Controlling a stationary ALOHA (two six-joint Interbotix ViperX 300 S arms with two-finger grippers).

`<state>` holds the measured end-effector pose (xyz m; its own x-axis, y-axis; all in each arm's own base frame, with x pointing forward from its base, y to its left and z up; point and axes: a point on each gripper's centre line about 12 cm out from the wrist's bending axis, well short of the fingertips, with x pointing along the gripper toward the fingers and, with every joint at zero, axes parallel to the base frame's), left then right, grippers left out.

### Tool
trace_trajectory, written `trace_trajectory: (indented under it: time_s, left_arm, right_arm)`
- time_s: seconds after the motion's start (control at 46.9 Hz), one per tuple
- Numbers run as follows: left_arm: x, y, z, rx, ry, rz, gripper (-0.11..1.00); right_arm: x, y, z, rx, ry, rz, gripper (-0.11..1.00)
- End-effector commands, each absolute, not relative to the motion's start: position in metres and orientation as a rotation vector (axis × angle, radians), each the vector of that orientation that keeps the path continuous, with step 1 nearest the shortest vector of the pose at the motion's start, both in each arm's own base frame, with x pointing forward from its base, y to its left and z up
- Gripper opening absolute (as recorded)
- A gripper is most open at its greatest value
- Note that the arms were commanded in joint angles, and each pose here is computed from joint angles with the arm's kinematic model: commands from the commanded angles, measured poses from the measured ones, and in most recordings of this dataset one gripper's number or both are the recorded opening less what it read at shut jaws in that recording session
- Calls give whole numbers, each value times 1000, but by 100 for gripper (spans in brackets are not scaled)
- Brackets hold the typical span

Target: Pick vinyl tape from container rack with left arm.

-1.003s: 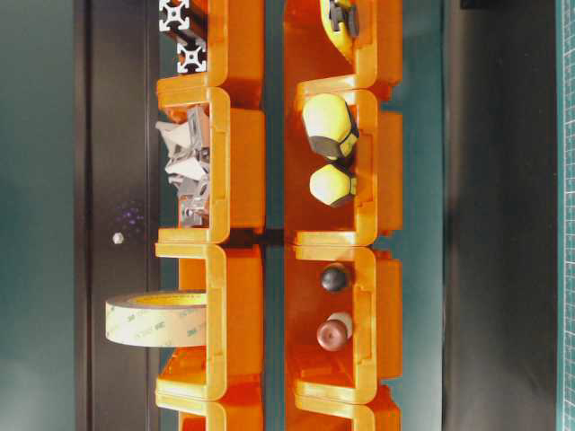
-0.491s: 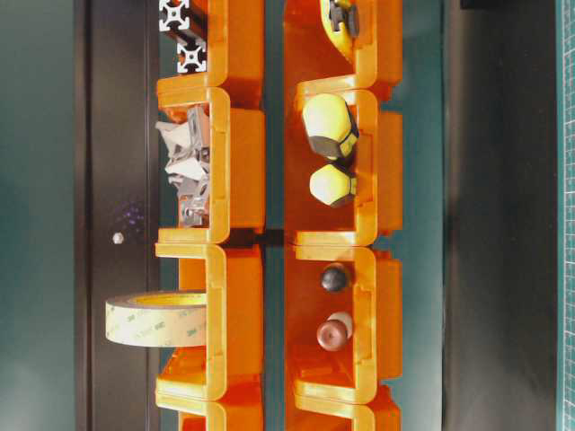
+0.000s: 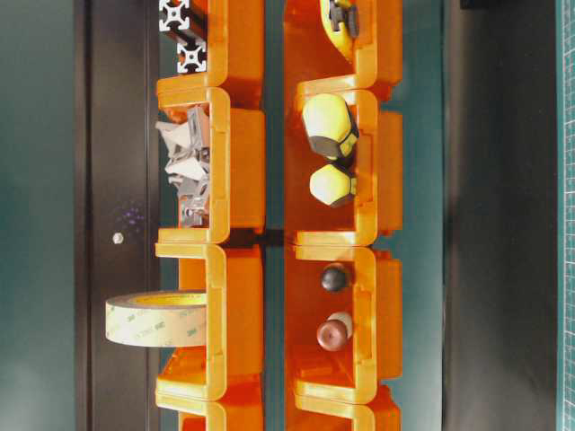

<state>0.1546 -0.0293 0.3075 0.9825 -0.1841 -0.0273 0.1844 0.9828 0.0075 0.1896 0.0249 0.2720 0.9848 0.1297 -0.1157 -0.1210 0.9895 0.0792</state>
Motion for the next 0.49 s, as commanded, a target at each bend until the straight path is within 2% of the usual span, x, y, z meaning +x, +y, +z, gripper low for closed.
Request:
trace_trajectory:
  time_s: [0.0, 0.469]
  left_arm:
    - [160, -30, 306, 12, 43, -183, 86]
    - [159, -29, 305, 3, 46, -181, 86]
  right_arm:
    - [192, 25, 280, 71, 122, 123, 0]
    - [190, 25, 275, 60, 154, 126, 0]
